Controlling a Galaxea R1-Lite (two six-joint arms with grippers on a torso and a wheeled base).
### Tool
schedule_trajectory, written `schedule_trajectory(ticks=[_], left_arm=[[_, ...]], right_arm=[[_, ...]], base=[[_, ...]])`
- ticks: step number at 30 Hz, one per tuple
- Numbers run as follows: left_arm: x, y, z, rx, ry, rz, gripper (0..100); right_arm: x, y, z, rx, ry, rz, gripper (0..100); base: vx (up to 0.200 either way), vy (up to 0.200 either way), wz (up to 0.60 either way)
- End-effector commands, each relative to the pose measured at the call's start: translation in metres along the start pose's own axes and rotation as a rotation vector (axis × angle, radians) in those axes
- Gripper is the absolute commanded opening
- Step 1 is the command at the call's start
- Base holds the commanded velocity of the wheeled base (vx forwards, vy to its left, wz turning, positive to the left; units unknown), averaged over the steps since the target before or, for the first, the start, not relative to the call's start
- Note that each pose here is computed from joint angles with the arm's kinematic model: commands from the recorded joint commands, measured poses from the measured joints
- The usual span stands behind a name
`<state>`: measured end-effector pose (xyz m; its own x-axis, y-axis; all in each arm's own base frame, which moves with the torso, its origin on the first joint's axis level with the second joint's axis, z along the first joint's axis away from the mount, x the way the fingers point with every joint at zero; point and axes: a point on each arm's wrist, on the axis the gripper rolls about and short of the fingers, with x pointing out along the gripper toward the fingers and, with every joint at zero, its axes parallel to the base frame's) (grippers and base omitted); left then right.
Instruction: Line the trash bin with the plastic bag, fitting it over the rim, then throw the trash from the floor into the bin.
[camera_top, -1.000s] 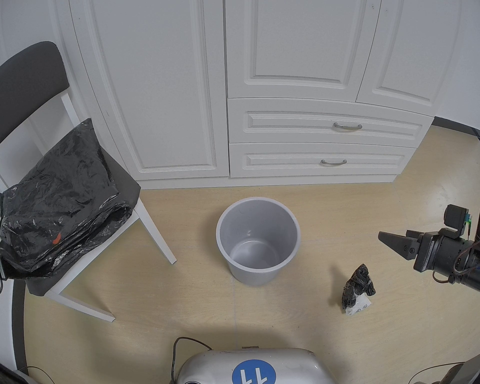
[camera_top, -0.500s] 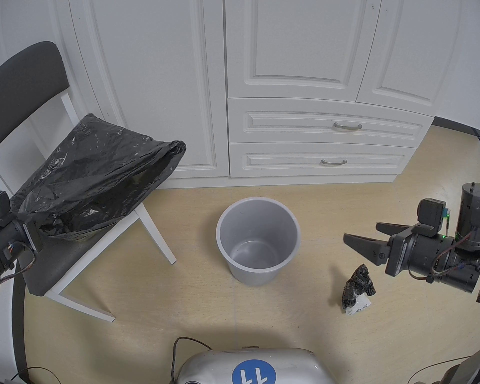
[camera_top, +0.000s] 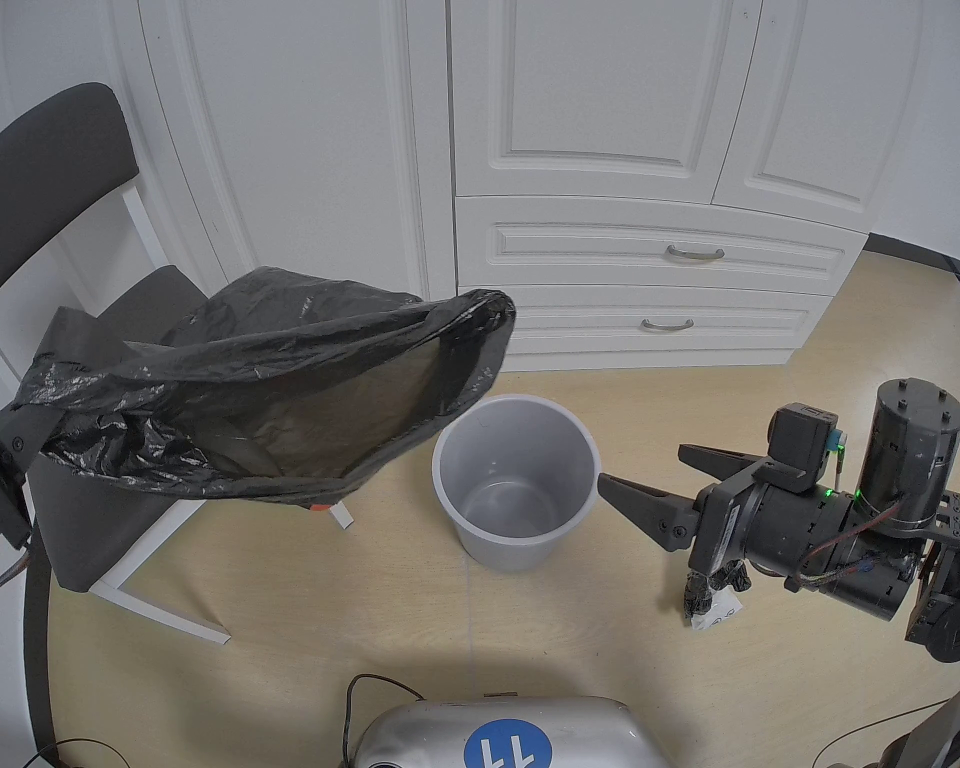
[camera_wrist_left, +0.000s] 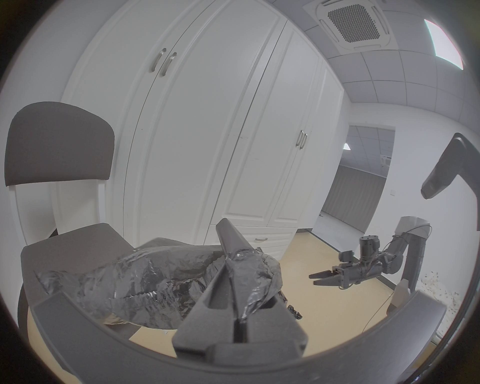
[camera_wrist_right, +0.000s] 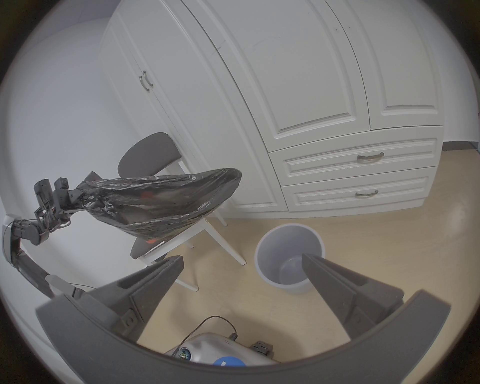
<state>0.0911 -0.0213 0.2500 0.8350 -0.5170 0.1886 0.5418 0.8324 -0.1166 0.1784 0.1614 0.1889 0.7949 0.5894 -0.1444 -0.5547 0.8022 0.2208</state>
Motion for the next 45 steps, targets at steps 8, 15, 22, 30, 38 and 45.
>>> schedule_trajectory(ticks=[8,15,22,30,38,45], left_arm=[[-0.012,-0.010,-0.001,0.006,-0.014,-0.056,0],[-0.012,-0.015,-0.002,-0.007,-0.008,-0.116,0],[-0.018,-0.021,0.001,-0.007,-0.031,-0.167,0],[-0.022,-0.023,0.004,0.000,-0.056,-0.181,0],[-0.031,-0.028,0.006,-0.001,-0.080,-0.231,0],[-0.042,-0.033,0.008,0.015,-0.105,-0.317,0]], right_arm=[[0.009,0.005,0.002,0.036,-0.046,0.012,100],[0.013,0.015,-0.013,0.028,0.021,0.048,100],[0.030,0.022,-0.033,0.030,0.093,0.058,100],[0.037,0.026,-0.047,0.018,0.145,0.063,100],[0.040,0.025,-0.050,0.018,0.156,0.060,100],[0.041,0.025,-0.045,0.040,0.131,0.058,100]], base=[[0.000,0.000,0.00],[0.000,0.000,0.00],[0.000,0.000,0.00],[0.000,0.000,0.00],[0.000,0.000,0.00],[0.000,0.000,0.00]])
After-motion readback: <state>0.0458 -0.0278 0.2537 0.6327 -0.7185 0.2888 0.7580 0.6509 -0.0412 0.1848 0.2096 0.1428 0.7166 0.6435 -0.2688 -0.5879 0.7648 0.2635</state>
